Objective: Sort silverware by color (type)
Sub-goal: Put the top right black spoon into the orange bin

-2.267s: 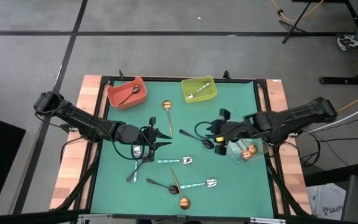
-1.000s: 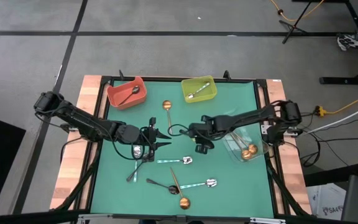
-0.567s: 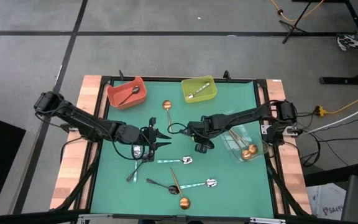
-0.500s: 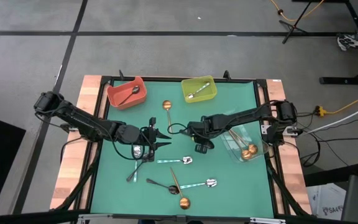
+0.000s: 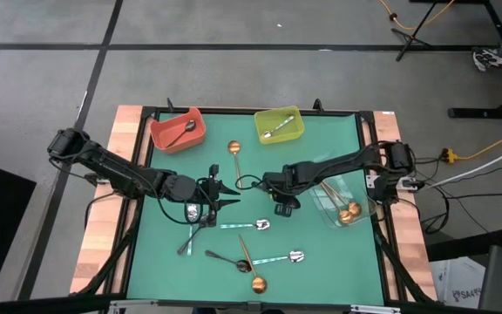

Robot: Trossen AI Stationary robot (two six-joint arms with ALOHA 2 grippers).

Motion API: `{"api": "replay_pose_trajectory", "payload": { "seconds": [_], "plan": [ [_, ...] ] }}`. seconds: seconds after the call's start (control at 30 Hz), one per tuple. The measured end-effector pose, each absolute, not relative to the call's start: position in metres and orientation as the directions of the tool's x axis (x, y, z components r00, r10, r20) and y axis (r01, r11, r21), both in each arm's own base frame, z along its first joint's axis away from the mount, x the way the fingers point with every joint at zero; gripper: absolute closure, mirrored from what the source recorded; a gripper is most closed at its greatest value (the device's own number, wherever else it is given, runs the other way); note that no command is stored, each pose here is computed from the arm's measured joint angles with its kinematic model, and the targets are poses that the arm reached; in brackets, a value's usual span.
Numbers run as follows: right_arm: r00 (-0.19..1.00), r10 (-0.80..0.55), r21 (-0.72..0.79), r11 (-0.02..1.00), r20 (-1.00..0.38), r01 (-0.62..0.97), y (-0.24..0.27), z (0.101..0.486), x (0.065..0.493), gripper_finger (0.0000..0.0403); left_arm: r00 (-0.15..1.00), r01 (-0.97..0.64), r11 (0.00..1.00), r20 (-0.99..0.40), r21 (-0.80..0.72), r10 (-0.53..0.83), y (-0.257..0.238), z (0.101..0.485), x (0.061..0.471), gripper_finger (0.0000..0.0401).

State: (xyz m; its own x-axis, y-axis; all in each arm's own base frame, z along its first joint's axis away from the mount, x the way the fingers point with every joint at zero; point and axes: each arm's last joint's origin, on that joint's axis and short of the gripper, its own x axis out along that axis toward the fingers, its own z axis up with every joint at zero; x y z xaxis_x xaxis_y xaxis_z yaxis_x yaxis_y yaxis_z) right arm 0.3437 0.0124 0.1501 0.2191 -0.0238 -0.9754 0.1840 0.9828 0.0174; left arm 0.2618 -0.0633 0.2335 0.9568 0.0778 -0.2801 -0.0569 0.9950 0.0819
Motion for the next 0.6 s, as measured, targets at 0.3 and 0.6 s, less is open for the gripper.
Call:
{"api": "replay_pose_trajectory", "payload": {
  "seconds": [0.3, 0.6],
  "plan": [
    [0.198, -0.025, 0.008, 0.987, -0.980, 0.160, 0.0124, 0.1438, 0.3442, 0.0292, 0.957, -0.057, 0.995, -0.279, 0.082, 0.078, -0.0632, 0.2338, 0.2620, 0.0321],
    [0.200, -0.022, 0.006, 0.990, -0.979, 0.140, 0.0126, 0.1438, 0.3444, 0.0363, 0.959, -0.057, 0.995, -0.273, 0.079, 0.077, -0.0635, 0.2344, 0.2621, 0.0321]
  ]
}}
